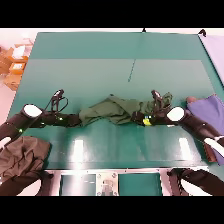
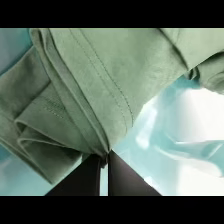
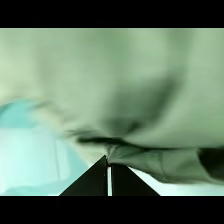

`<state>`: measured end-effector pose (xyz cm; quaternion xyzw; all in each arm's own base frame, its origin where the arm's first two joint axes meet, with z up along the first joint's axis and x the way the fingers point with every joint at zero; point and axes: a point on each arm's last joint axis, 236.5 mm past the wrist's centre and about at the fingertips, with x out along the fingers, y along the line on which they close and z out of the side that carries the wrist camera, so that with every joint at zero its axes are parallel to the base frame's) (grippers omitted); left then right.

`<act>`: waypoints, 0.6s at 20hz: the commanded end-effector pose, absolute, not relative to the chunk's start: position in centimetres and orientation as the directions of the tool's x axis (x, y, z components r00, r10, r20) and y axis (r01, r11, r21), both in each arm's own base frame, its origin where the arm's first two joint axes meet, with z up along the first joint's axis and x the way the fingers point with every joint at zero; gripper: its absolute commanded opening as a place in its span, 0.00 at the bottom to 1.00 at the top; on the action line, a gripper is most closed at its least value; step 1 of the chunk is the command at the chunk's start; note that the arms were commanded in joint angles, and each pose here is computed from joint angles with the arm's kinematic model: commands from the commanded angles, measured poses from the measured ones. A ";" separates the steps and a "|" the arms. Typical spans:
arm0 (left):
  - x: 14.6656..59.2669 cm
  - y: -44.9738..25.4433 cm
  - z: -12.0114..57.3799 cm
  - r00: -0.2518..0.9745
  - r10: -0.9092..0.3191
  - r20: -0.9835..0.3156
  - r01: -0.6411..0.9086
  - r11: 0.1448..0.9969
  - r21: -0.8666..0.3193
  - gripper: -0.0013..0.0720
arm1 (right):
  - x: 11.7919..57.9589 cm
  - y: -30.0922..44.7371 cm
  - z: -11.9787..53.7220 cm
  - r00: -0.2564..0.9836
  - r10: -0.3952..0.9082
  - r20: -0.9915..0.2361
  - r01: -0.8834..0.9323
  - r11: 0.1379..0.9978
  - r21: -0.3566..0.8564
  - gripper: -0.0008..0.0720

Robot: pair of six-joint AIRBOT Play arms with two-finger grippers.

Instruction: Fold the shirts.

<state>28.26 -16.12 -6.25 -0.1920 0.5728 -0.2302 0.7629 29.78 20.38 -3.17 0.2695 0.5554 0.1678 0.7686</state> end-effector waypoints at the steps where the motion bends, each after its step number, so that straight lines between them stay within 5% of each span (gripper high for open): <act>1: 27.9 -15.4 -6.9 0.224 -0.542 -0.810 0.148 0.840 -0.521 0.05 | 31.3 21.3 9.6 0.470 0.630 -0.619 -0.213 0.761 0.613 0.04; 4: 27.2 -15.1 -7.3 0.194 -0.527 -0.827 0.168 0.849 -0.501 0.05 | 36.7 13.6 21.8 0.757 0.446 -0.477 -0.229 0.865 0.446 0.04; 6: 26.0 -14.7 -7.8 0.142 -0.511 -0.848 0.193 0.855 -0.482 0.05 | 40.1 7.4 24.2 0.840 0.290 -0.458 -0.110 0.919 0.379 0.04; 12: 24.1 -11.1 -9.7 0.061 -0.357 -0.932 0.207 0.918 -0.338 0.05 | 46.2 -7.7 15.1 0.782 0.022 -0.623 0.263 0.894 0.362 0.04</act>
